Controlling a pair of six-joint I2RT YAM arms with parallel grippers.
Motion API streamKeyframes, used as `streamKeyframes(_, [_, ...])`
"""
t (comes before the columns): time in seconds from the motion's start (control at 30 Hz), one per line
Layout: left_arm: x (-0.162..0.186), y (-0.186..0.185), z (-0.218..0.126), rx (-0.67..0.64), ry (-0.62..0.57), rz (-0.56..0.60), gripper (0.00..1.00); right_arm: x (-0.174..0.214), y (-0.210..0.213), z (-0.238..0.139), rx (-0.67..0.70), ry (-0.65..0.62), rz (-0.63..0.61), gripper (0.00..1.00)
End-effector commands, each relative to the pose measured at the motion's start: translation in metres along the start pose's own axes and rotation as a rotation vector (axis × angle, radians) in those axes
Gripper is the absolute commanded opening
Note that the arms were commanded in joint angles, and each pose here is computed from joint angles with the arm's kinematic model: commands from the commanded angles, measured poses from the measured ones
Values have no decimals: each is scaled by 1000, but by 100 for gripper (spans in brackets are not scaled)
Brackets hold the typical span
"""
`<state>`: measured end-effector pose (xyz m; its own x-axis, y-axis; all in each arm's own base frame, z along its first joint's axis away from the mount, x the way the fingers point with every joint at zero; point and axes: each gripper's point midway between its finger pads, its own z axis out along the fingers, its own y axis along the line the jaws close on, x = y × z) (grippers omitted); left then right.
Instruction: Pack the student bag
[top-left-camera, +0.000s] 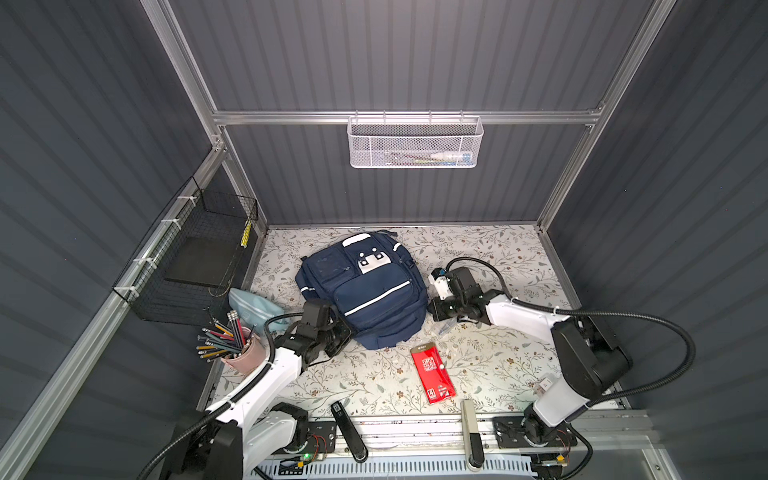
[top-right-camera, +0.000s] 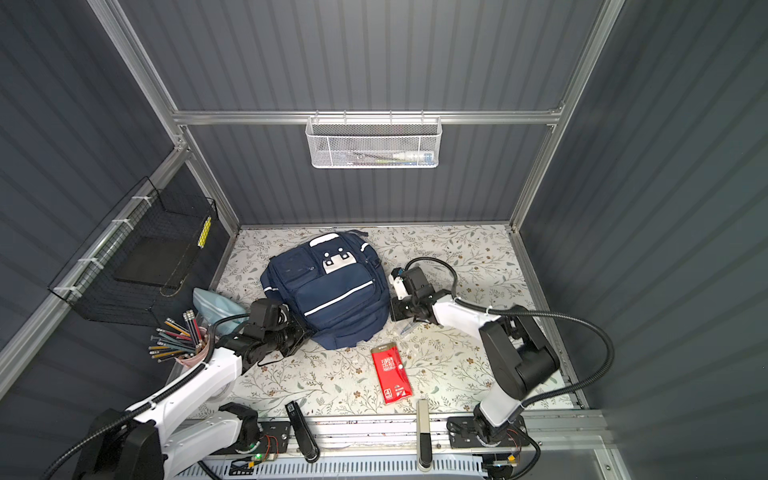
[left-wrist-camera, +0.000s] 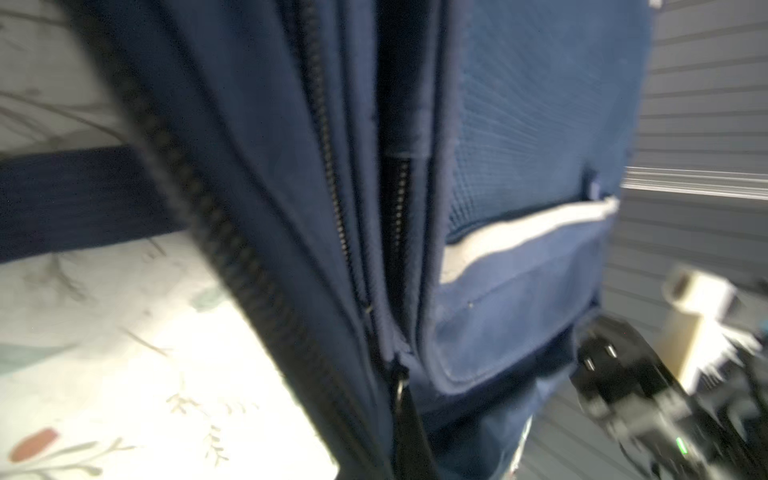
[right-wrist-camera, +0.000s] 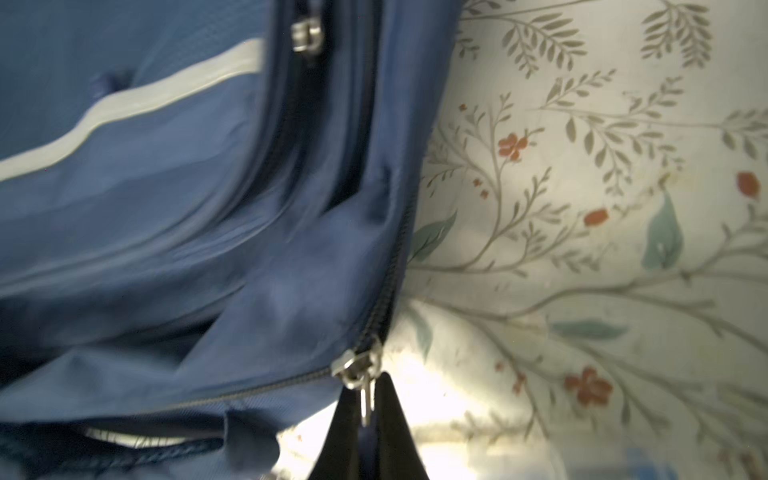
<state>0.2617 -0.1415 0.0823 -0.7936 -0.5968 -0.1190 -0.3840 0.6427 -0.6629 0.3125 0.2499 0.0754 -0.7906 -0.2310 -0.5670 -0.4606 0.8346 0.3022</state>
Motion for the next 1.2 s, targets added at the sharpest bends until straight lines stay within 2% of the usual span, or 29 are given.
streamKeyframes(0.0, [-53,-43,-4,87,-129,120,16,27,20,-15,44,44,-38,0])
streamKeyframes(0.1, [-81,-43,0,32,-164,161,36,29,64,-18,-14,46,-85,0])
streamKeyframes(0.17, [-92,-42,-5,33,-172,144,47,24,96,-14,-63,29,-105,0])
streamKeyframes(0.3, [-79,-34,-30,4,-170,138,67,6,131,8,-101,5,-86,0])
streamKeyframes(0.37, [-65,-20,-40,-48,-144,127,68,0,144,19,-126,0,-86,0])
streamKeyframes(0.43, [-50,-12,-49,-39,-132,102,68,-5,158,26,-154,-8,-98,0])
streamKeyframes(0.53, [-24,-15,-46,83,-77,-3,68,-6,176,31,-203,-12,-124,0])
streamKeyframes(0.6, [-5,-32,-34,172,-40,-46,68,-3,185,34,-227,-5,-144,0])
streamKeyframes(0.77, [3,-68,2,193,-51,19,76,8,205,31,-283,-4,-203,0])
streamKeyframes(0.83, [-2,-70,14,159,-68,38,76,11,207,28,-292,-10,-206,0])
streamKeyframes(0.87, [-6,-72,19,159,-77,47,75,12,207,26,-297,-18,-201,0])
streamKeyframes(0.9, [-8,-72,23,146,-82,57,62,13,205,24,-299,-21,-198,0])
streamKeyframes(0.93, [-9,-70,26,125,-78,67,41,13,203,23,-289,-27,-197,0])
streamKeyframes(0.97, [-8,-68,29,104,-66,81,10,13,196,23,-263,-26,-193,0])
streamKeyframes(1.0, [-8,-66,30,85,-56,90,0,14,188,23,-241,-20,-190,0])
streamKeyframes(1.17, [-13,-47,8,-2,-93,144,0,13,108,22,-79,-2,-87,0])
